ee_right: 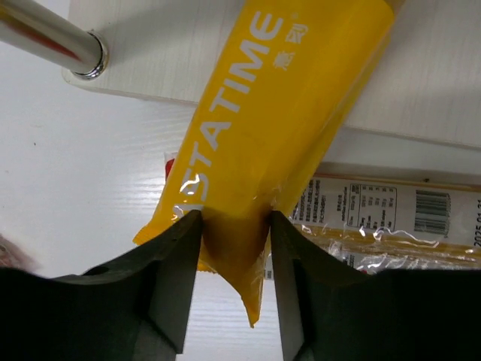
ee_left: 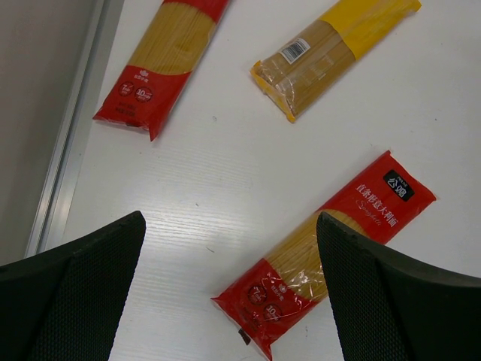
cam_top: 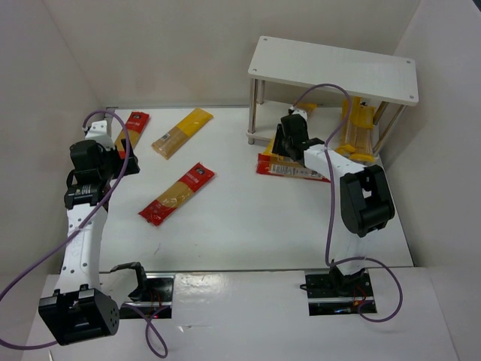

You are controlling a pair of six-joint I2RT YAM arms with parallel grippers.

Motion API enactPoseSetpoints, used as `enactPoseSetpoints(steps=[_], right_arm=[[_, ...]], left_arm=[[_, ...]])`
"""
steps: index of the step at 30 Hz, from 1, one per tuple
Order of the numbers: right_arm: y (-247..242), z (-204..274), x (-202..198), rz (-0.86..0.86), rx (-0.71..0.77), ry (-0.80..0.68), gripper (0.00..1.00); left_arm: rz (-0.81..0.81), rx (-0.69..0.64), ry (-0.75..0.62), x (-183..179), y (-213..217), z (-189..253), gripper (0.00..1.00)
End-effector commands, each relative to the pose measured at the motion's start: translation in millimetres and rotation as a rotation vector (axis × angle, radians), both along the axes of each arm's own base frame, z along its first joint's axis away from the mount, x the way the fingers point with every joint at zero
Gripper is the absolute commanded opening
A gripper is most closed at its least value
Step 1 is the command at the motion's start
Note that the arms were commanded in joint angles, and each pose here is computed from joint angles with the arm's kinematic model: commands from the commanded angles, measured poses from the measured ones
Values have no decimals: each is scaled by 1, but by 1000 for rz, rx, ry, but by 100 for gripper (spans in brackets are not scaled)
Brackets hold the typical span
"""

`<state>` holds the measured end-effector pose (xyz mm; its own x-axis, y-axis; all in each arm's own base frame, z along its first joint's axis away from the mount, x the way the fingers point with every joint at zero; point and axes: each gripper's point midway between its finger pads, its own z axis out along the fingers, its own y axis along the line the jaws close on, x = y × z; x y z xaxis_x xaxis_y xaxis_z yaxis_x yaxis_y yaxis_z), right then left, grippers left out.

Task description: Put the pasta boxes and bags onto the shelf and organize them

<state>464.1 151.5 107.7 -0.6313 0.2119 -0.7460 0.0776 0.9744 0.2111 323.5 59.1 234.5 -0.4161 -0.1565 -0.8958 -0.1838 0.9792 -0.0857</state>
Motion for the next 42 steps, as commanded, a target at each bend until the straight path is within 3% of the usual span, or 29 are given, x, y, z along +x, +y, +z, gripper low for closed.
enactPoseSetpoints(steps=[1,6,7,8,28,35,42], right_arm=[[11,10,16,16,39,-44,47],[3,8,16,9,14,-40,14],[2,8,17,2,9,-42,3],[-5,11,17,-15,3,-42,0],[-154,64,-19,-386,-132,-140,0],[-186,75,-36,-451,-182,-176,0],[-211,77,-27,-451,-233,-172,0]], left_arm=[[-9,20,-65,3,1,17,100],[-9,20,-65,3,1,17,100],[-9,20,-65,3,1,17,100],[-9,20,-65,3,1,17,100],[-9,23,-74,-1,0,21,100],[-18,19,-75,-1,-2,21,100],[-18,21,-84,-2,-2,23,100]])
